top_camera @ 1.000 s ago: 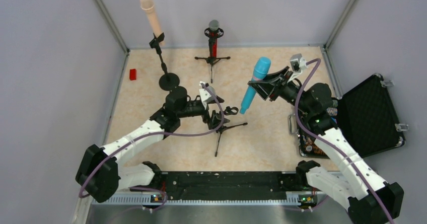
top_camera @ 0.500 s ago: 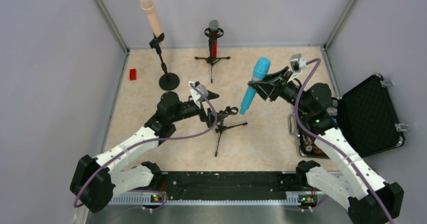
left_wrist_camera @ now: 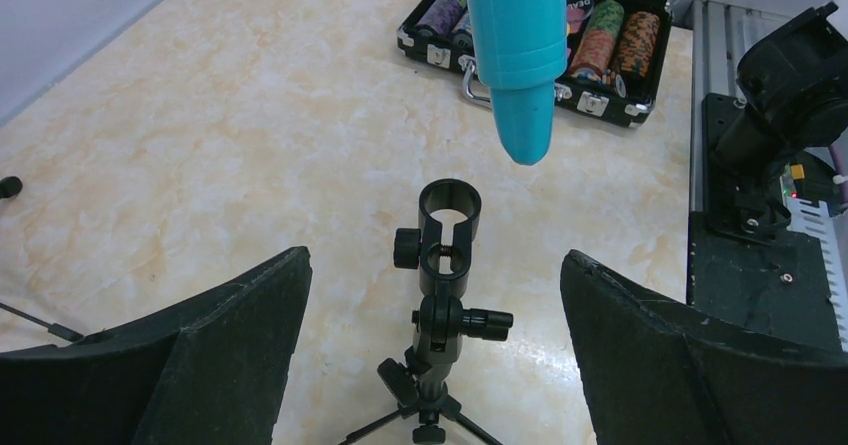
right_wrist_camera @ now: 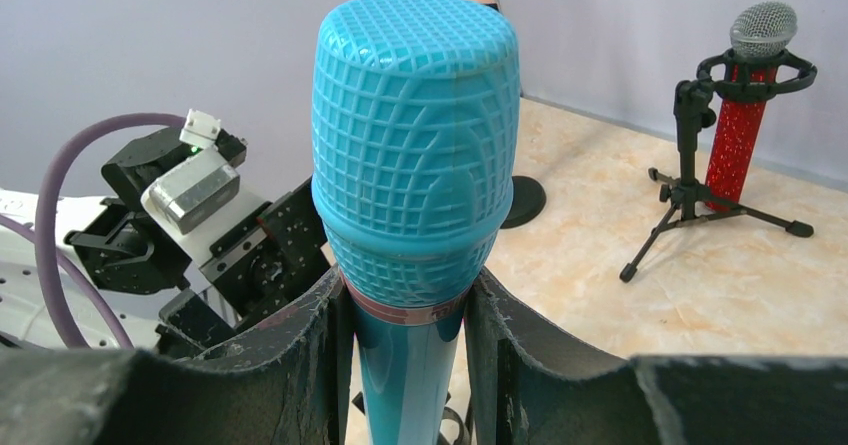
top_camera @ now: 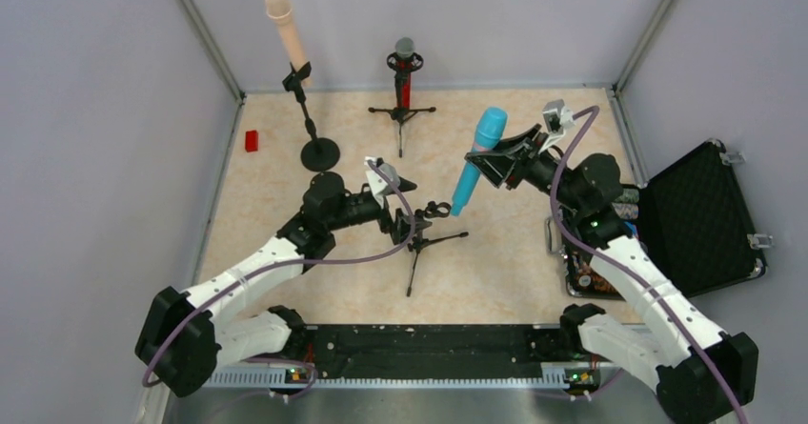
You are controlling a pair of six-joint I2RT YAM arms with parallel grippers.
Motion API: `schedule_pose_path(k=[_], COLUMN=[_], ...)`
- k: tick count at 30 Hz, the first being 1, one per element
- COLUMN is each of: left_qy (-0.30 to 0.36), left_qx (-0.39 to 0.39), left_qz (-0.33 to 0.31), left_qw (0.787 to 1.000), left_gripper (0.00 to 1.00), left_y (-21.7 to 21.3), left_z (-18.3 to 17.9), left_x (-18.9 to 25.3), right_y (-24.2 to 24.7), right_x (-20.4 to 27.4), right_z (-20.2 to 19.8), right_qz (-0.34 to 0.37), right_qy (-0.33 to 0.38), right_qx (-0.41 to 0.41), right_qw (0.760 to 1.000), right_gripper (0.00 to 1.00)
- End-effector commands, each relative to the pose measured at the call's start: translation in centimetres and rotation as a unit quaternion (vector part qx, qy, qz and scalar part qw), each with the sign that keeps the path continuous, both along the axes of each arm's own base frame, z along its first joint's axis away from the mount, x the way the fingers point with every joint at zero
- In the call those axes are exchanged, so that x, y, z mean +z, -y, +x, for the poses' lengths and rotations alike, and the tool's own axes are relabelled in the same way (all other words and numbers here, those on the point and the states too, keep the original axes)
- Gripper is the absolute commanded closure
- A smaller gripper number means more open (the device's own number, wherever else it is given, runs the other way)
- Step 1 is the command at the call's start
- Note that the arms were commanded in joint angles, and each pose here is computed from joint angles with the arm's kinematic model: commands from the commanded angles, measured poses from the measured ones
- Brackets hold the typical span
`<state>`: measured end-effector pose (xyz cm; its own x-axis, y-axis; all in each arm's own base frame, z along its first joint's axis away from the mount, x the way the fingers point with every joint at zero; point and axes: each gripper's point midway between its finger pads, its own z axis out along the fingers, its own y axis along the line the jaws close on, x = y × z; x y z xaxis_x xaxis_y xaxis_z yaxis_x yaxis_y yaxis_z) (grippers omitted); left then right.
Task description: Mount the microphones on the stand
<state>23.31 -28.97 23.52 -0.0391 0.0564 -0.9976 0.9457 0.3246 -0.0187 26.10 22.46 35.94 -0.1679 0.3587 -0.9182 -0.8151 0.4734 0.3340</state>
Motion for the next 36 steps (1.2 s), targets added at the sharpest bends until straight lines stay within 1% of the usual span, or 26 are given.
schedule_pose_path(k=[1, 4, 7, 10, 12, 15, 17, 19, 29, 32, 36], left_qy=[0.024, 0.023, 0.019, 0.017, 0.013, -0.001, -0.01, -0.017, -0.013, -0.014, -0.012], left_qx=[-0.013, -0.007, -0.005, -0.013, -0.026, -0.05, -0.062, -0.067, -0.068, -0.069, -0.068], left_qz=[0.006, 0.022, 0.035, 0.039, 0.04, 0.048, 0.053, 0.058, 0.077, 0.079, 0.079], left_qw=[1.0, 0.999, 0.999, 0.999, 0.999, 0.998, 0.997, 0.996, 0.995, 0.994, 0.994], left_gripper=[0.02, 0.03, 0.07, 0.17, 0.27, 0.47, 0.58, 0.66, 0.78, 0.78, 0.78], left_y=[0.6, 0.7, 1.0, 1.4, 1.8, 2.3, 2.6, 2.7, 2.2, 2.2, 2.3], left_z=[0.4, 1.0, 1.6, 1.8, 1.6, 1.3, 1.2, 1.1, 0.9, 0.9, 1.0], left_x=[0.8, -0.1, -0.8, -1.2, -1.4, -1.7, -2.0, -2.3, -3.2, -3.3, -3.3], right_y=[-0.3, -0.7, -1.2, -1.5, -1.7, -2.1, -2.3, -2.4, -1.8, -1.4, -1.1], right_x=[1.8, 1.7, 1.6, 1.6, 1.4, 0.8, 0.5, 0.5, 2.3, 3.0, 2.7], right_z=[0.3, 0.9, 1.4, 1.7, 1.9, 2.1, 2.4, 2.6, 2.3, 2.0, 2.4], right_qz=[0.019, 0.021, 0.018, 0.017, 0.015, 0.011, 0.011, 0.012, 0.027, 0.036, 0.033], right_qy=[0.032, 0.029, 0.031, 0.035, 0.038, 0.037, 0.037, 0.038, 0.072, 0.087, 0.086], right_qx=[0.006, 0.004, 0.005, 0.004, 0.002, 0.0, -0.003, -0.006, -0.02, -0.027, -0.043], right_qw=[0.999, 0.999, 0.999, 0.999, 0.999, 0.999, 0.999, 0.999, 0.997, 0.995, 0.995], right_gripper=[1.0, 1.0, 1.0, 1.0, 1.0, 1.0, 1.0, 1.0, 1.0, 1.0, 1.0])
